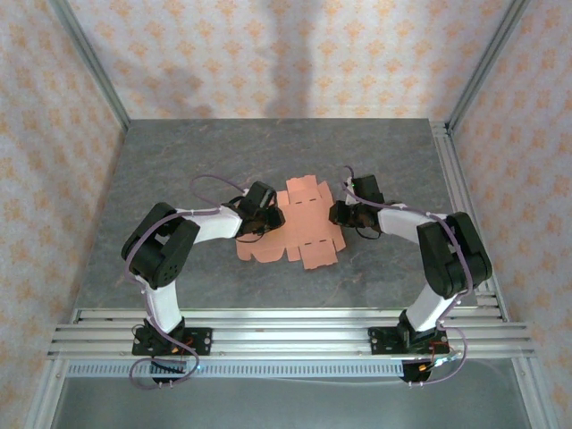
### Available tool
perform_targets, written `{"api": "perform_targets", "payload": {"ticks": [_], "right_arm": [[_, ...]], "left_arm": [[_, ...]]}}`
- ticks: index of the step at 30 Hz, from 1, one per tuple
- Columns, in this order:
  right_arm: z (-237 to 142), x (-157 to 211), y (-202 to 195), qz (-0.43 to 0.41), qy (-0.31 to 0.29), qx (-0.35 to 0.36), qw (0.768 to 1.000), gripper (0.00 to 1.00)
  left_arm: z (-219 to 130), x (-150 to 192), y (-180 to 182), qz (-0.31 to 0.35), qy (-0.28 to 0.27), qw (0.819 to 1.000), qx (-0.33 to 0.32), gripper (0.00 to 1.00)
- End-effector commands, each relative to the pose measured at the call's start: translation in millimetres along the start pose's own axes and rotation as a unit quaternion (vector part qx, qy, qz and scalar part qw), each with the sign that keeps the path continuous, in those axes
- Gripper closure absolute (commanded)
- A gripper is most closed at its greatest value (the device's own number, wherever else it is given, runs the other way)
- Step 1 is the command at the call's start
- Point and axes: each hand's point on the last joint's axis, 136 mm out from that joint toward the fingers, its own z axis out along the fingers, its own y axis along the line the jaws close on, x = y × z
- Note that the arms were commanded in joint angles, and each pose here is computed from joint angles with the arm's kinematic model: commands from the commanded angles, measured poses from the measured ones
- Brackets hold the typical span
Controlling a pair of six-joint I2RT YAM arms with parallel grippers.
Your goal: Fold the paper box
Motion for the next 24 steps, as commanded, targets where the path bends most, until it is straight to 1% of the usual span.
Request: {"api": "perform_targets", "payload": {"ticks": [1,3,6,9,14,19,21,24], "right_arm": [[-6.8,-10.9,7.6,-0.015,-0.017,0.006,1.000,0.95],[-7.0,-11.2,6.3,-0.023,-0.018,0.018,0.999,1.00],[-8.5,-11.3,4.9,-0.052,-0.019,0.055,0.997,1.00],[-10.4,-11.5,-0.5,-0.086,-0.022,0.120,0.989,1.00],[-14.1,-12.1,-12.7,-0.137,-0.025,0.244,0.960,1.00],[-16.1,-12.9,-14.6,-0.178,-0.031,0.349,0.920,1.00],[-16.1,-15.6,-11.7,-0.191,-0.041,0.378,0.905,1.00],[-10.4,-14.8,-7.5,-0.206,-0.046,0.403,0.891,1.00]], "left_arm": [[10.5,30.0,53.4,-0.012,0.045,0.995,-0.083,0.76],[10.0,30.3,52.8,-0.012,0.046,0.996,-0.081,0.75],[8.5,29.5,47.3,-0.011,0.047,0.996,-0.071,0.75],[6.2,28.1,44.2,-0.011,0.045,0.997,-0.068,0.74],[-0.6,22.3,38.3,-0.012,0.034,0.997,-0.063,0.73],[-4.1,19.4,35.4,-0.011,0.031,0.998,-0.061,0.72],[-5.4,18.7,35.9,-0.011,0.029,0.998,-0.062,0.72],[-6.4,18.0,37.3,-0.012,0.026,0.998,-0.064,0.72]]}}
